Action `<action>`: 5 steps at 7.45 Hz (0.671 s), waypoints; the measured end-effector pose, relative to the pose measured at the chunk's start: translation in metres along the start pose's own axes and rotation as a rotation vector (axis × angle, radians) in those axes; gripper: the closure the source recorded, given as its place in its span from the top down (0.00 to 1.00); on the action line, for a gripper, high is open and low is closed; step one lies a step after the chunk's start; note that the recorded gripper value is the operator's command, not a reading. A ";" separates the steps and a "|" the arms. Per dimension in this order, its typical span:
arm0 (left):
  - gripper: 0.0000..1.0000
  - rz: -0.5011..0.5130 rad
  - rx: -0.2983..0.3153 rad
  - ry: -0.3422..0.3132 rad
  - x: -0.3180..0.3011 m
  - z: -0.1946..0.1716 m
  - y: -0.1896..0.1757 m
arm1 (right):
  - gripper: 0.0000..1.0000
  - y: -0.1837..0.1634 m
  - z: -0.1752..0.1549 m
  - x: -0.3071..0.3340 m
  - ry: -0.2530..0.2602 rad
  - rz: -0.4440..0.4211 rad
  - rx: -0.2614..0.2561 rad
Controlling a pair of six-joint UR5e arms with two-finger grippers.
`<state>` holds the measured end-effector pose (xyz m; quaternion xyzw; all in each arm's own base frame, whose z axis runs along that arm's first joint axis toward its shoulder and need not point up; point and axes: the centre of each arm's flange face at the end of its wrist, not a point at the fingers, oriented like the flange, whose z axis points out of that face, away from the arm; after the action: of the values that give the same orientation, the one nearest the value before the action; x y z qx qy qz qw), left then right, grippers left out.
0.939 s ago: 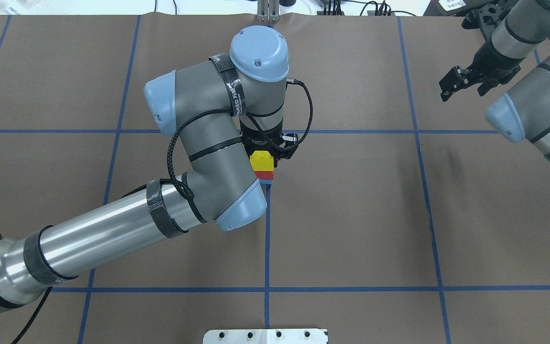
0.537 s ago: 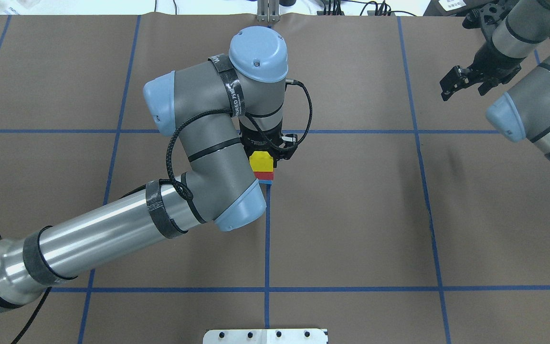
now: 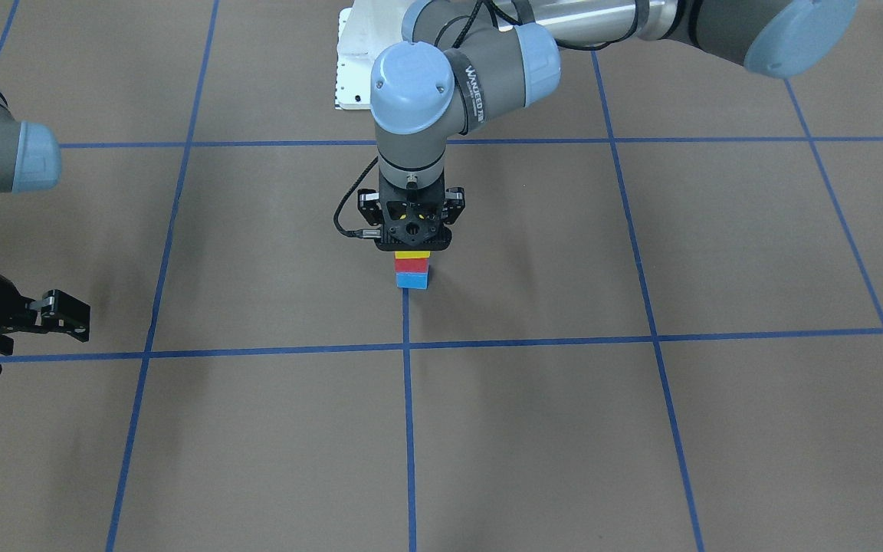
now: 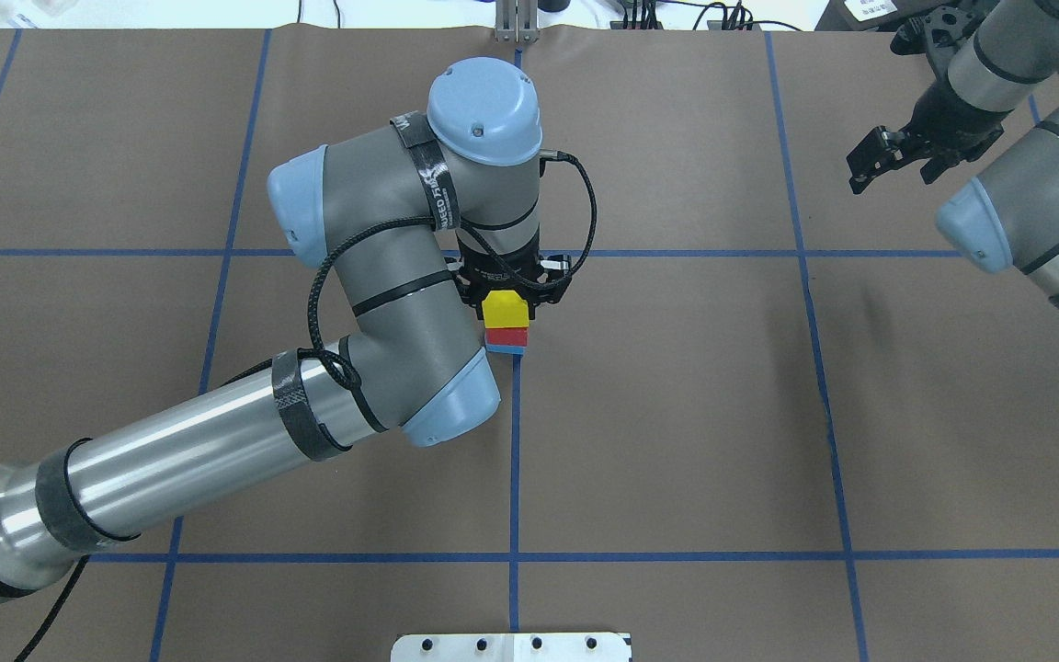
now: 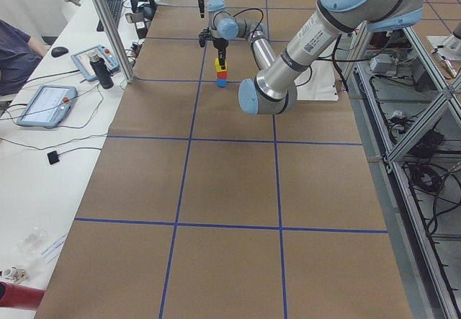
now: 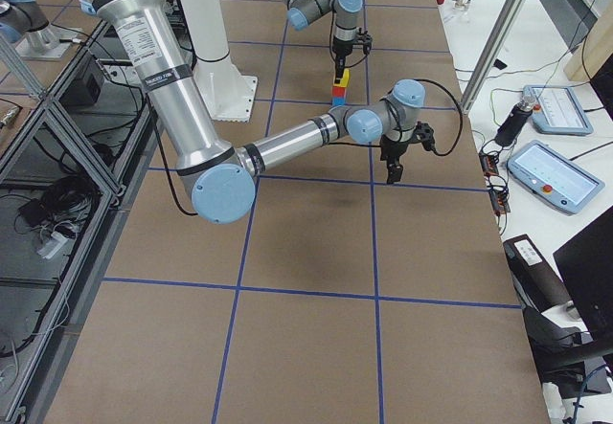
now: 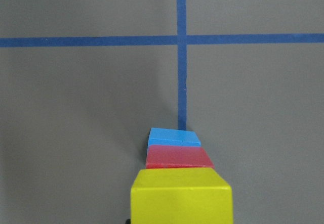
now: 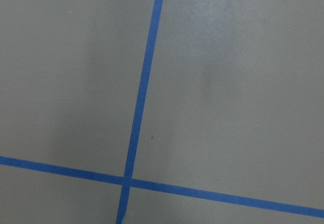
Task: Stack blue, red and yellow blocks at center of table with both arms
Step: 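Lower the yellow cube onto the red cube and open the left gripper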
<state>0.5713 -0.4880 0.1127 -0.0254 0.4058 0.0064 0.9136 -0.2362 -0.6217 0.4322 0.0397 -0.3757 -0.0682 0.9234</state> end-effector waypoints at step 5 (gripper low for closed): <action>1.00 -0.001 0.011 0.026 -0.006 -0.012 0.010 | 0.99 -0.001 -0.002 0.004 0.001 0.005 0.002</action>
<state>0.5583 -0.4781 0.1090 -0.0206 0.4177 0.0036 0.9083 -0.2316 -0.6237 0.4332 0.0400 -0.3755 -0.0654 0.9237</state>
